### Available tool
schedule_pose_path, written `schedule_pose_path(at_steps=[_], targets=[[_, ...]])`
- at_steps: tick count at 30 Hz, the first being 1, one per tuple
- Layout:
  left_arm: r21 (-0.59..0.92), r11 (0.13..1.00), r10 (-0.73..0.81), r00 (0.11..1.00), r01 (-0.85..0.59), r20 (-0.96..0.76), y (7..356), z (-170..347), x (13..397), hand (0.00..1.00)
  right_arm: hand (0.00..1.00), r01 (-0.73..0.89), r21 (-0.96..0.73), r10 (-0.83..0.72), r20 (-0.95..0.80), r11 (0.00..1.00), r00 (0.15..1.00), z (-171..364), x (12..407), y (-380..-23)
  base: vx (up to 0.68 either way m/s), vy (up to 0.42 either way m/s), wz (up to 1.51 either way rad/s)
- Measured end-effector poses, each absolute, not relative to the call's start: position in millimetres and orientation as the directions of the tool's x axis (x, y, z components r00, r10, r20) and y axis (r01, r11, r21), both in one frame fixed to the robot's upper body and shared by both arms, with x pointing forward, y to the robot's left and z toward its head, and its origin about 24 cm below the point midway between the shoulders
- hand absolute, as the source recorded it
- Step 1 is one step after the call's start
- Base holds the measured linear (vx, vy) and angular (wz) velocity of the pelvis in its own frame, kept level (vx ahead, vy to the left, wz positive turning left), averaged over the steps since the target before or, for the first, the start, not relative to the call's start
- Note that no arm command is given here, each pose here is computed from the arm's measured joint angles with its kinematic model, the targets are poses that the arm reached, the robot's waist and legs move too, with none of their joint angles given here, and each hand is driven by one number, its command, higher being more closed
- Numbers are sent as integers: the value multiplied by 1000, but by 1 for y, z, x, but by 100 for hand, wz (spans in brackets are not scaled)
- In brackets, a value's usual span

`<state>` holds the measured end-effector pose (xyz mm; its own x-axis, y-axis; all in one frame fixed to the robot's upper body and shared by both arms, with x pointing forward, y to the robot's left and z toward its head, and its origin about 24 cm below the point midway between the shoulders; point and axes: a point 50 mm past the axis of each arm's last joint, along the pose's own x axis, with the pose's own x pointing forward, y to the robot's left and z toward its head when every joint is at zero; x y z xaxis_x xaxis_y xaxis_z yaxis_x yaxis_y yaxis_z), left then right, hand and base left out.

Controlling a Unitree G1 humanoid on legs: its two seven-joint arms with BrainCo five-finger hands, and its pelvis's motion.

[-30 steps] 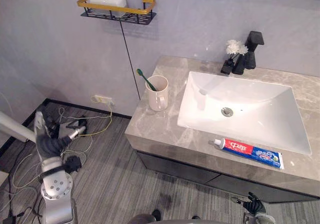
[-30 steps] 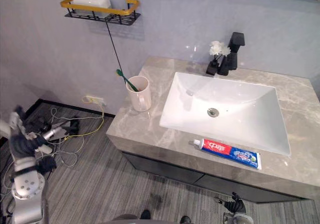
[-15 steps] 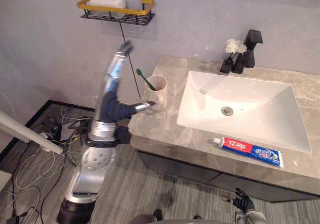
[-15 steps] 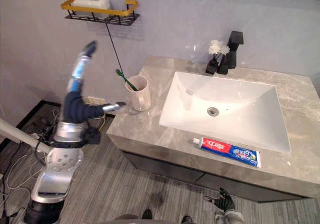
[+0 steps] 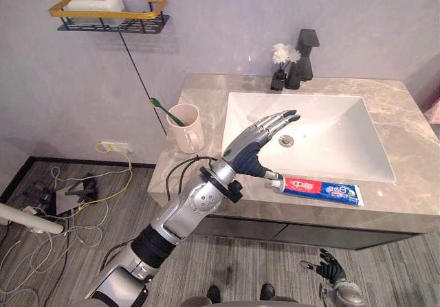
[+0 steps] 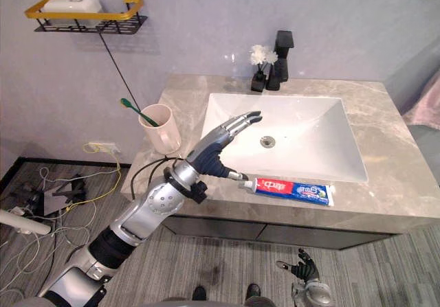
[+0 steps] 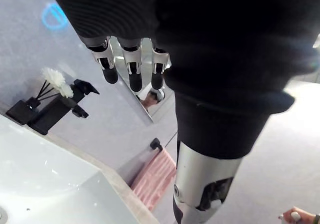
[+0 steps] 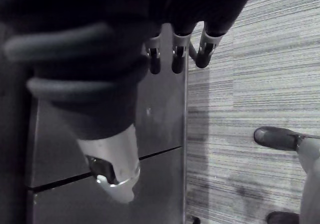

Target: Organize washtable

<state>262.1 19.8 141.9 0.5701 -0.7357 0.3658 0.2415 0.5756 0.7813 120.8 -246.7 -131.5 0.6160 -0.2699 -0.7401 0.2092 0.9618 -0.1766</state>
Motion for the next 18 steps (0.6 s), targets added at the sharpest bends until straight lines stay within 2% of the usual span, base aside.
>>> schedule_pose_path(at_steps=[2, 9, 18], targets=[[806, 540, -753, 567, 243, 334, 17, 137, 264, 0, 0, 209, -176, -270, -739, 962, 618, -131, 122, -247, 0, 0, 0], [841, 476, -733, 645, 257, 217, 21, 111, 277, 0, 0, 207, -171, -265, -721, 963, 641, -128, 133, -246, -3, 1, 0], [855, 432, -719, 681, 285, 136, 18, 91, 282, 0, 0, 206, -168, -263, -709, 964, 654, -125, 140, -245, -1, 2, 1]])
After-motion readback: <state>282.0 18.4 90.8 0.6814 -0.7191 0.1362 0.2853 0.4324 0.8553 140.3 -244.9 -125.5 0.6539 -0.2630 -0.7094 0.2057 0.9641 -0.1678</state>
